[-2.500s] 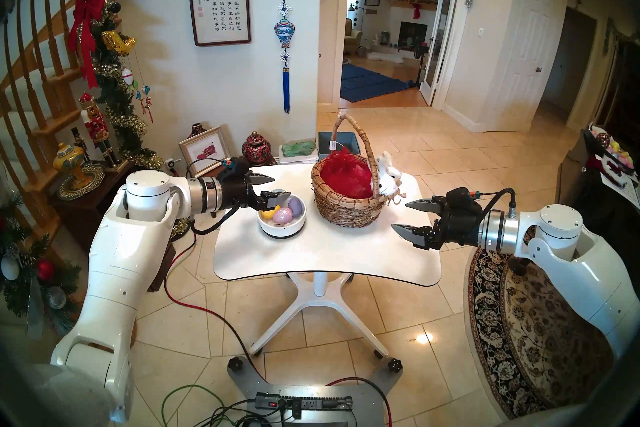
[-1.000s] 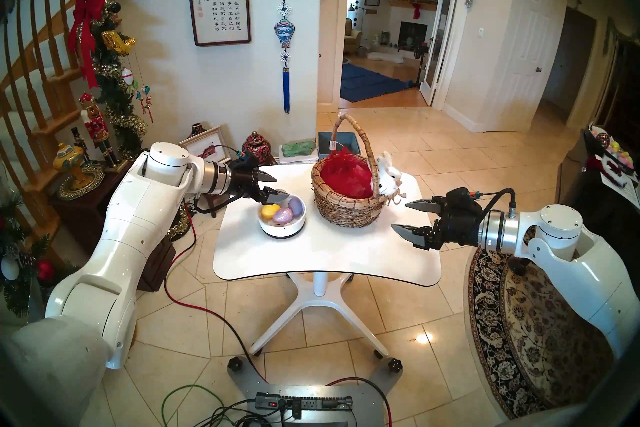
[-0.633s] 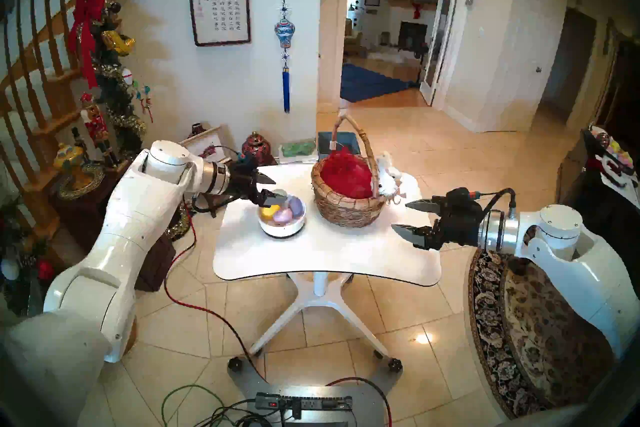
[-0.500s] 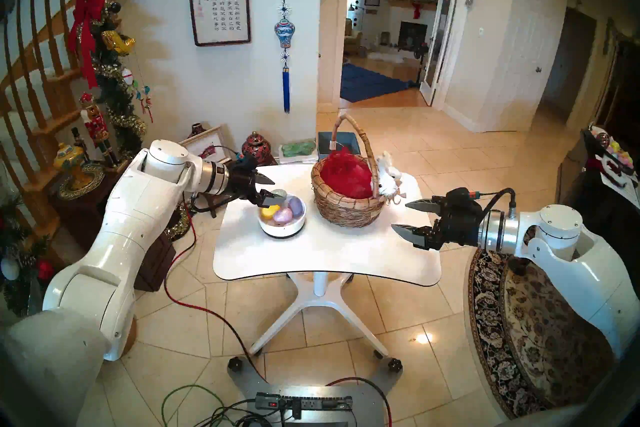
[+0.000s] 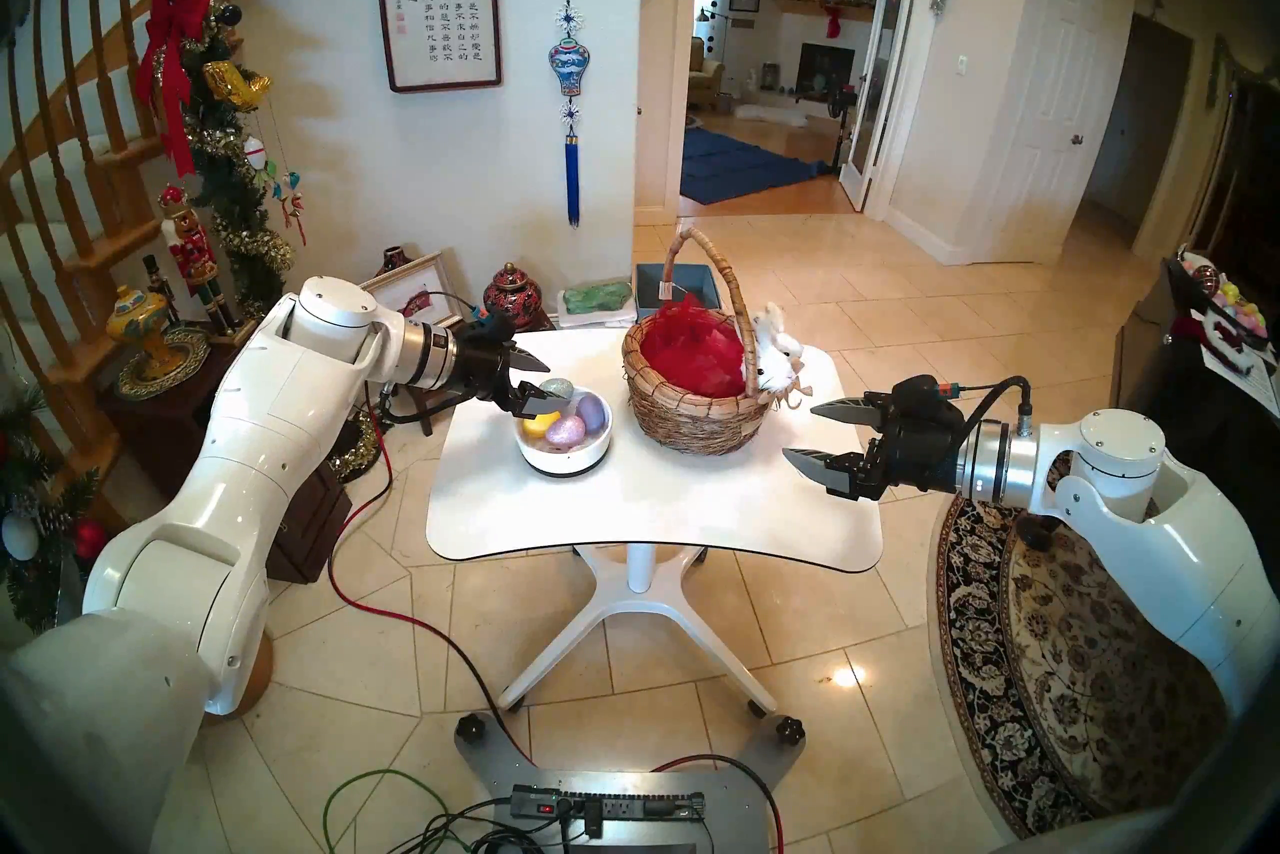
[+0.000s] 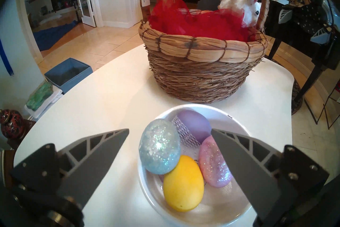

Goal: Put easter egg into basket

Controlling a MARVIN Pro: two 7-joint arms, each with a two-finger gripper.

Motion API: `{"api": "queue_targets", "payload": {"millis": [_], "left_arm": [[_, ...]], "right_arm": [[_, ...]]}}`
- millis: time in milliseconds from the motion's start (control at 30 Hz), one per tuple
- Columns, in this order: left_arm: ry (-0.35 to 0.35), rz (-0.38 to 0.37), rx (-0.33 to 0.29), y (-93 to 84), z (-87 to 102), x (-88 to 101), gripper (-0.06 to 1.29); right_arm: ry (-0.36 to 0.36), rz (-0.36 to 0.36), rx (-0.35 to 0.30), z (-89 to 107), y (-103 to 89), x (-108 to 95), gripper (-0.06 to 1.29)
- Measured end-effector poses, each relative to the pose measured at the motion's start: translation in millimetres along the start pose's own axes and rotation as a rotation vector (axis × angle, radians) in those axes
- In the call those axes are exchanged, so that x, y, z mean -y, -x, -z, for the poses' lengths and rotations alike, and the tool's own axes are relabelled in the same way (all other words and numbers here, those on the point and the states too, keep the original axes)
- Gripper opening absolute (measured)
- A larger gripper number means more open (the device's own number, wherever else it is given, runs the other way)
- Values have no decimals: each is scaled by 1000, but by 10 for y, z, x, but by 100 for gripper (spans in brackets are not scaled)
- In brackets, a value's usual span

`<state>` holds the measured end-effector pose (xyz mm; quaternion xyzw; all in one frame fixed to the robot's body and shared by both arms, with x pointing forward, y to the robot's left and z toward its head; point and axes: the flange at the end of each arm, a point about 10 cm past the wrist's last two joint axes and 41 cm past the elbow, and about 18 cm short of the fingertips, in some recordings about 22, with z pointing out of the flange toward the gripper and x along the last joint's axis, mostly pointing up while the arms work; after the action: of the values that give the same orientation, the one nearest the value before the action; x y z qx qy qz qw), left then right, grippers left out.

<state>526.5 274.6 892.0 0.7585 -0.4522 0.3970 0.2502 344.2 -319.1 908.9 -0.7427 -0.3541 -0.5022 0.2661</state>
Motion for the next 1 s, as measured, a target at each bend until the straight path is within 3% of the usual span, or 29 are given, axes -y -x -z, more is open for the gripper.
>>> {"api": "queue_targets", "payload": {"millis": [300, 800, 933, 1000], "left_arm": [[0, -6, 10, 5, -48, -7, 121], [-36, 18, 46, 160, -122, 70, 121], [-38, 14, 41, 141, -122, 71, 103], [-40, 9, 35, 117, -115, 70, 86]], "right_arm": [[0, 0, 0, 0, 0, 0, 124], [0, 0, 0, 0, 0, 0, 124], [0, 0, 0, 0, 0, 0, 124], [0, 0, 0, 0, 0, 0, 124]]}}
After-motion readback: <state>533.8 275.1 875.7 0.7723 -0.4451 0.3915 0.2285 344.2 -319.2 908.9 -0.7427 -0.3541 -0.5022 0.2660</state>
